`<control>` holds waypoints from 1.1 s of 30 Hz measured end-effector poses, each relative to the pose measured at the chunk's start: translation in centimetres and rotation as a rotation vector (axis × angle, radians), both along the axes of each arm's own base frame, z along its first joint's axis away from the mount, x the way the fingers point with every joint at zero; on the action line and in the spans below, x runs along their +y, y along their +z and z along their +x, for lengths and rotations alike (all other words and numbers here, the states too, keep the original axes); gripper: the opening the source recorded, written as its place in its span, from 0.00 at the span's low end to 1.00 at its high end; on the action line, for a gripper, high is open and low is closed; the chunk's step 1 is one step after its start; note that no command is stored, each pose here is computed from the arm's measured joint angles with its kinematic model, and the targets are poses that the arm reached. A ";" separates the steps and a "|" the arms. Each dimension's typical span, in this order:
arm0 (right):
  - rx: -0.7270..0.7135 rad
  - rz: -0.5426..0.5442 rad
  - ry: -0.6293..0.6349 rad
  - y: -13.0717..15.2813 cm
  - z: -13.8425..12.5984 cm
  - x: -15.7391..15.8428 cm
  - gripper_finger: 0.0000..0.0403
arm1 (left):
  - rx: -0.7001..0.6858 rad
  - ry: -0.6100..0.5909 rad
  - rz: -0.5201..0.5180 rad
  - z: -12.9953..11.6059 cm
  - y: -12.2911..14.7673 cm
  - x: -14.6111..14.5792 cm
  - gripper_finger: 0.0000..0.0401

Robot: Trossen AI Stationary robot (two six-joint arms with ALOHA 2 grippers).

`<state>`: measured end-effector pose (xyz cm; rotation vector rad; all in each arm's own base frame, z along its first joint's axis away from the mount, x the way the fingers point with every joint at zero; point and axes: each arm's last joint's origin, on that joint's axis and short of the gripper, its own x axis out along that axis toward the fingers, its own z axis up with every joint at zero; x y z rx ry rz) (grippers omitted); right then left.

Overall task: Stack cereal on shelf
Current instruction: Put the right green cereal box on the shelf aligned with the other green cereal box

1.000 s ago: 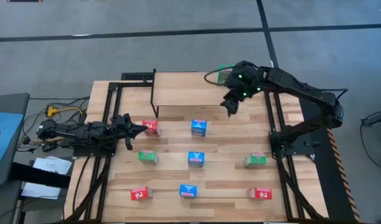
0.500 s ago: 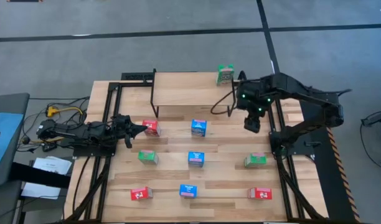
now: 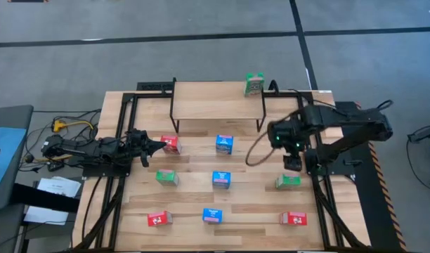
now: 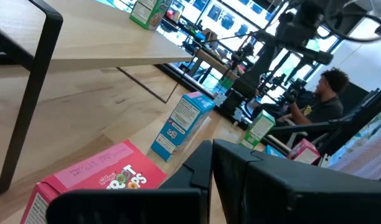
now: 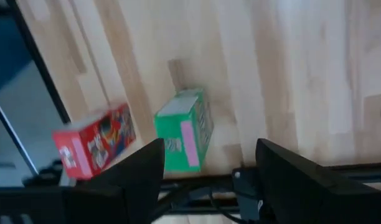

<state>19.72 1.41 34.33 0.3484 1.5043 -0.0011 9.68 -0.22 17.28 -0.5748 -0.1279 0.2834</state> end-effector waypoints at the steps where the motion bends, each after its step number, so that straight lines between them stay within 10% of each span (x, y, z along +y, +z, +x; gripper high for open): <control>1: 0.014 0.000 0.013 -0.3 -0.3 0.4 0.69 | 0.001 0.000 0.000 0.0 0.0 0.0 0.00; 33: 0.117 -0.112 0.156 -6.8 -2.6 7.4 0.69 | 0.001 0.000 0.000 0.0 0.0 0.0 0.00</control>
